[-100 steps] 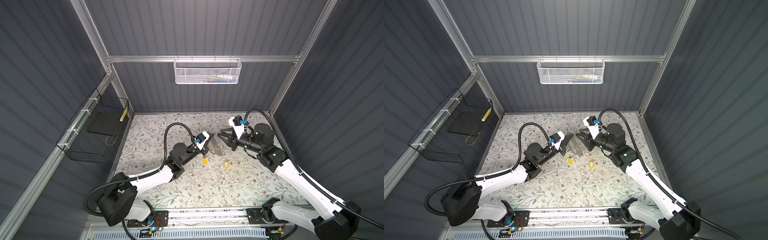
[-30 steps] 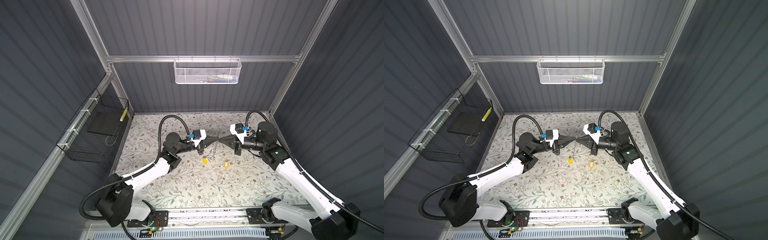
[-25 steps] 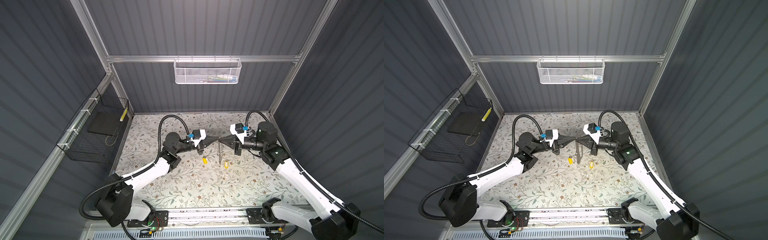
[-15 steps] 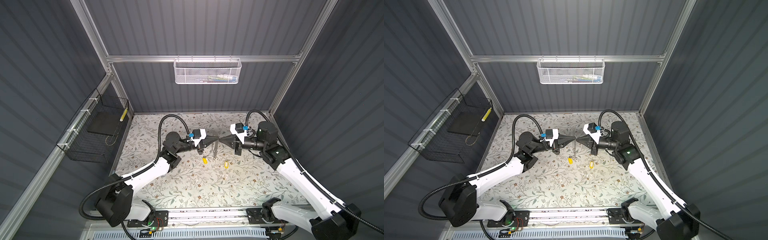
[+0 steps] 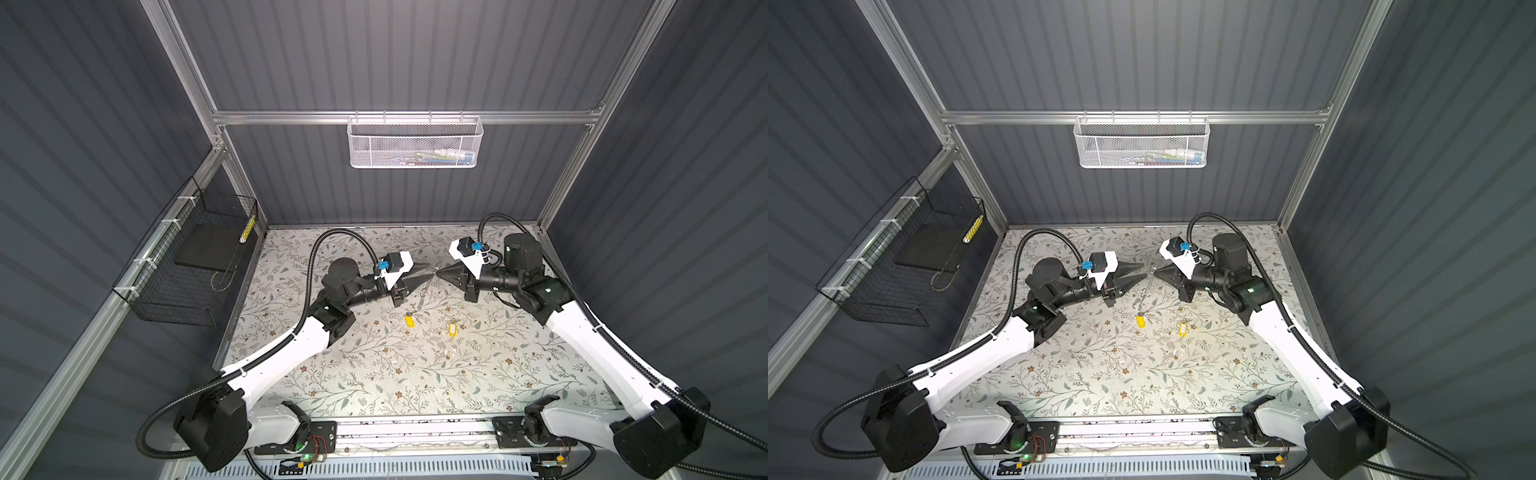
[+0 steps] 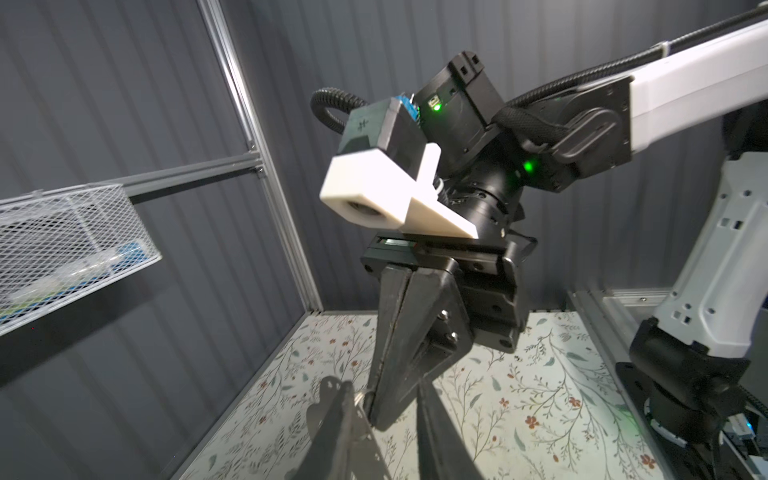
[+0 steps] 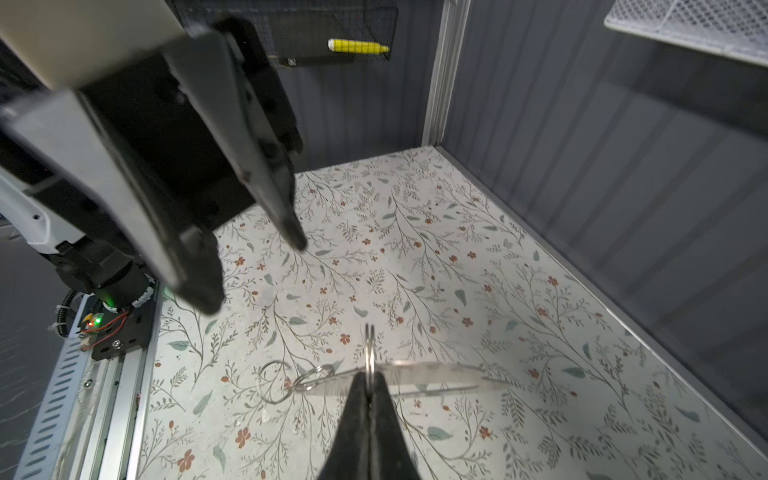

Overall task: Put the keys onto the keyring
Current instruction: 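Lower the held plate and ring toward the yellow-tagged keys with both grippers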

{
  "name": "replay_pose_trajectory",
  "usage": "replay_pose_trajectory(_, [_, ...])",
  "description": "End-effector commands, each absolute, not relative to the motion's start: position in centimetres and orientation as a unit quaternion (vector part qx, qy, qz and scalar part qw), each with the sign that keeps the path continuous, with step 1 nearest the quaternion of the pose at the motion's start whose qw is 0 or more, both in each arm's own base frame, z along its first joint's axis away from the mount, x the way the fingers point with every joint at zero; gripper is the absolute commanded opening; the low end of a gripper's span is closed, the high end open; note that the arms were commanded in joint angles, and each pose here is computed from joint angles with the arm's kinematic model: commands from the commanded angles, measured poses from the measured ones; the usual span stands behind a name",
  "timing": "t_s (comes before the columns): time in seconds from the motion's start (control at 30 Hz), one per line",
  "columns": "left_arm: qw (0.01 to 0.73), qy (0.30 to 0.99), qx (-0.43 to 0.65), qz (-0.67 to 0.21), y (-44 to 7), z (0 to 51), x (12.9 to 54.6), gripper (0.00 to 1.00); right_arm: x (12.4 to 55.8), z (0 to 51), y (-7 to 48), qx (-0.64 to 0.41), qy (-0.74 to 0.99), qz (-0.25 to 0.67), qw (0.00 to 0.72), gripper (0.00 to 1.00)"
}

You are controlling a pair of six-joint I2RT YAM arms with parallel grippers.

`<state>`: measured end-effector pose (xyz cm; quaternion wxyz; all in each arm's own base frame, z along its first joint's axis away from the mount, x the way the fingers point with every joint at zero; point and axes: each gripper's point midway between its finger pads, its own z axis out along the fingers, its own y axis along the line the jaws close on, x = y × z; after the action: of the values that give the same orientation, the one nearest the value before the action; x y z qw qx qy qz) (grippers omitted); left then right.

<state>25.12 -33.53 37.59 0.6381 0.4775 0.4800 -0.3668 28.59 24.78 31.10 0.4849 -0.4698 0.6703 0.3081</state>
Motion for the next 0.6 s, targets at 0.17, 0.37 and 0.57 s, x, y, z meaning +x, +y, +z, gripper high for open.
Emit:
replay_pose_trajectory(0.17, [0.56,0.635,0.488,-0.212,-31.3,33.6,29.1,0.24,29.5,28.6,24.1,-0.48,0.746,0.238,0.395,0.0])
replay_pose_trajectory(0.37, [0.522,0.647,0.52,-0.195,-31.7,30.3,29.4,0.23,28.8,27.8,24.2,-0.49,0.764,0.234,0.347,0.0])
replay_pose_trajectory(0.57, [0.507,0.63,0.542,-0.227,-32.9,29.5,28.5,0.25,27.7,27.9,24.6,-0.501,0.763,0.251,0.322,0.0])
